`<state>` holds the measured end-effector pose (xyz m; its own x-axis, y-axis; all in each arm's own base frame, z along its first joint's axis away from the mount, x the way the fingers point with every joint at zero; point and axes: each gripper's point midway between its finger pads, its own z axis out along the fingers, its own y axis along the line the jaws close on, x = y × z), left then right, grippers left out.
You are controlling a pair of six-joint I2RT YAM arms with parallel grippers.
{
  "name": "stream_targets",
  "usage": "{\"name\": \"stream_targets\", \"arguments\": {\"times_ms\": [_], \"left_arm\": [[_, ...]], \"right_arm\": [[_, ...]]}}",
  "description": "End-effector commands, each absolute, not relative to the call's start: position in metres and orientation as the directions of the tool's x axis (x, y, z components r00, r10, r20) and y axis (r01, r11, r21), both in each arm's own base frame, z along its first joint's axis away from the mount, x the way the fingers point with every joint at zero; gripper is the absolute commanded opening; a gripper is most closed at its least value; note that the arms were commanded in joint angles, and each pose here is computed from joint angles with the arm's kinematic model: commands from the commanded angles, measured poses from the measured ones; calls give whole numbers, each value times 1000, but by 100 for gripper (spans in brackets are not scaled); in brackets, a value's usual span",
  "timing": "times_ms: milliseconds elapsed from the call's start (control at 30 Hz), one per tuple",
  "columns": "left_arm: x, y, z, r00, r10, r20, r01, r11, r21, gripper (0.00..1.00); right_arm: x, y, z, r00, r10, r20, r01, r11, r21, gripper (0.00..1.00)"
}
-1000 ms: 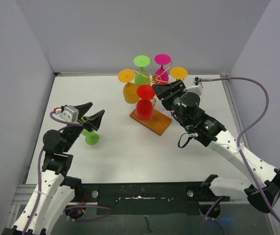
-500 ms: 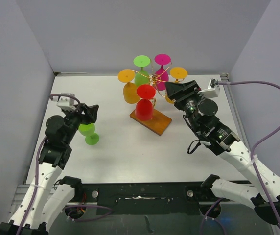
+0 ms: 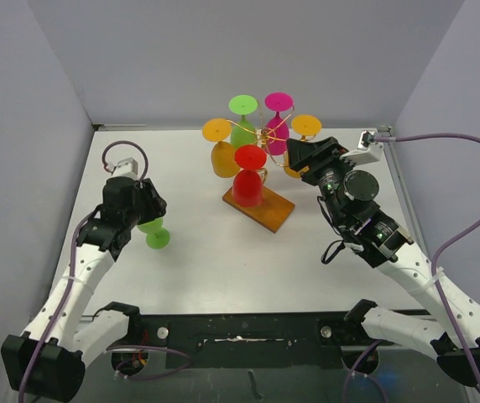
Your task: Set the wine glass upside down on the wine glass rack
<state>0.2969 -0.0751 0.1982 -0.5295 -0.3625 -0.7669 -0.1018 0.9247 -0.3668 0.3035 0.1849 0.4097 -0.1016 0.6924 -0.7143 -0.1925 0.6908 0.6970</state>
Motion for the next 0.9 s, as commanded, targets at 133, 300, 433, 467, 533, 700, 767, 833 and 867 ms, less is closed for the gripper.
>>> {"name": "stream_targets", "arguments": {"times_ms": [133, 300, 433, 467, 533, 700, 767, 833, 867], "left_arm": [[317, -75, 182, -566, -372, -735, -158, 925, -346, 38], [322, -74, 172, -591, -352, -726, -161, 933, -321, 30], [322, -72, 168, -602, -337, -724, -166, 939, -300, 22], [323, -71, 168, -600, -334, -727, -167, 941, -294, 20], [323, -70, 171, -595, -325, -735, -165, 944, -284, 11], [325, -64, 188, -558, -313, -768, -162, 949, -269, 0], [325, -63, 200, -533, -307, -788, -151, 951, -269, 0], [325, -63, 216, -496, -300, -815, -127, 953, -274, 0], [325, -63, 226, -472, -297, -830, -111, 954, -278, 0]], "right_arm": [[301, 173, 430, -27, 715, -698, -215, 678, 703, 57], [302, 174, 427, -34, 717, -697, -214, 676, 706, 57], [302, 175, 428, -36, 717, -696, -217, 674, 706, 57], [302, 175, 428, -36, 716, -697, -218, 675, 704, 57], [303, 176, 428, -37, 715, -698, -220, 675, 704, 57], [302, 176, 431, -36, 719, -694, -227, 670, 707, 57], [302, 177, 432, -38, 720, -693, -232, 668, 707, 57], [303, 180, 433, -42, 717, -696, -242, 669, 703, 57], [303, 181, 434, -43, 714, -698, -249, 669, 700, 57]]}}
